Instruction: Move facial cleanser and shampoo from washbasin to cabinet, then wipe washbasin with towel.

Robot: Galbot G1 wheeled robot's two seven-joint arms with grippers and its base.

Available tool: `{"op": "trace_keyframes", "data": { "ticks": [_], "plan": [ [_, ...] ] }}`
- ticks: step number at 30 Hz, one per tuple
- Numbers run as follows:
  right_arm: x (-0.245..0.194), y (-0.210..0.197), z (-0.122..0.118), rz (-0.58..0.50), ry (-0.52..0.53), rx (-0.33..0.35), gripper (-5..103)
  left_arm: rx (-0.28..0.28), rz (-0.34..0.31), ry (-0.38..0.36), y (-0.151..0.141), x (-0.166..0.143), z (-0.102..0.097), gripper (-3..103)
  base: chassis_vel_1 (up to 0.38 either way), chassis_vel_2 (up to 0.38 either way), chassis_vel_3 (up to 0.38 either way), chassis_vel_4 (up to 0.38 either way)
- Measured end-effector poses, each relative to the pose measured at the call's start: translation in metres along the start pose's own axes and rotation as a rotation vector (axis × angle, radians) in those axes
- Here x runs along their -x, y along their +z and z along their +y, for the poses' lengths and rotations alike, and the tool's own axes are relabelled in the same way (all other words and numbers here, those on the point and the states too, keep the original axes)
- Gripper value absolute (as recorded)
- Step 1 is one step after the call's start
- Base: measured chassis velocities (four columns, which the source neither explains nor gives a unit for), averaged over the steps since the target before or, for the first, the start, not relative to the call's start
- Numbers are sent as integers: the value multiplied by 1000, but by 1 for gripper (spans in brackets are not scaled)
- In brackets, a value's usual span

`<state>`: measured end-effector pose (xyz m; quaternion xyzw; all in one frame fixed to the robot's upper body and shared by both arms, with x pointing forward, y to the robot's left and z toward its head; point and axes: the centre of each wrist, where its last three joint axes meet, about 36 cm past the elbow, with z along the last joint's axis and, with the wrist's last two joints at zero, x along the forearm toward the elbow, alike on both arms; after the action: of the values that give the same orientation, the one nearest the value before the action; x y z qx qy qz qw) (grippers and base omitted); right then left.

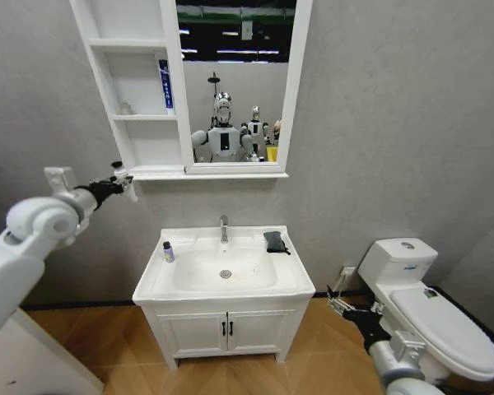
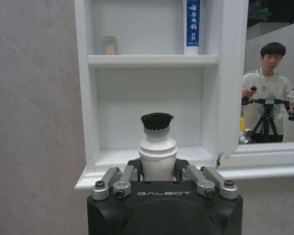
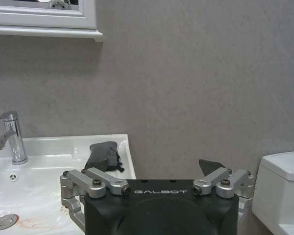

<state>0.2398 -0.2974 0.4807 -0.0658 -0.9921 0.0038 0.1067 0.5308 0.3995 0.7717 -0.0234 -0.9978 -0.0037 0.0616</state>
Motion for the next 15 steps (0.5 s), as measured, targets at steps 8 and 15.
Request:
{"op": "trace_keyframes", "data": {
  "ticks": [8,15],
  "plan": [
    [-1,1,-4,-11,21,10,100,8,-44,29,-79,118,-12,34,0,0,0,0],
    [-2,5,-7,-17,37,23,100,35,-91,45,-87,176,-37,34,0,0,0,0]
  ]
}}
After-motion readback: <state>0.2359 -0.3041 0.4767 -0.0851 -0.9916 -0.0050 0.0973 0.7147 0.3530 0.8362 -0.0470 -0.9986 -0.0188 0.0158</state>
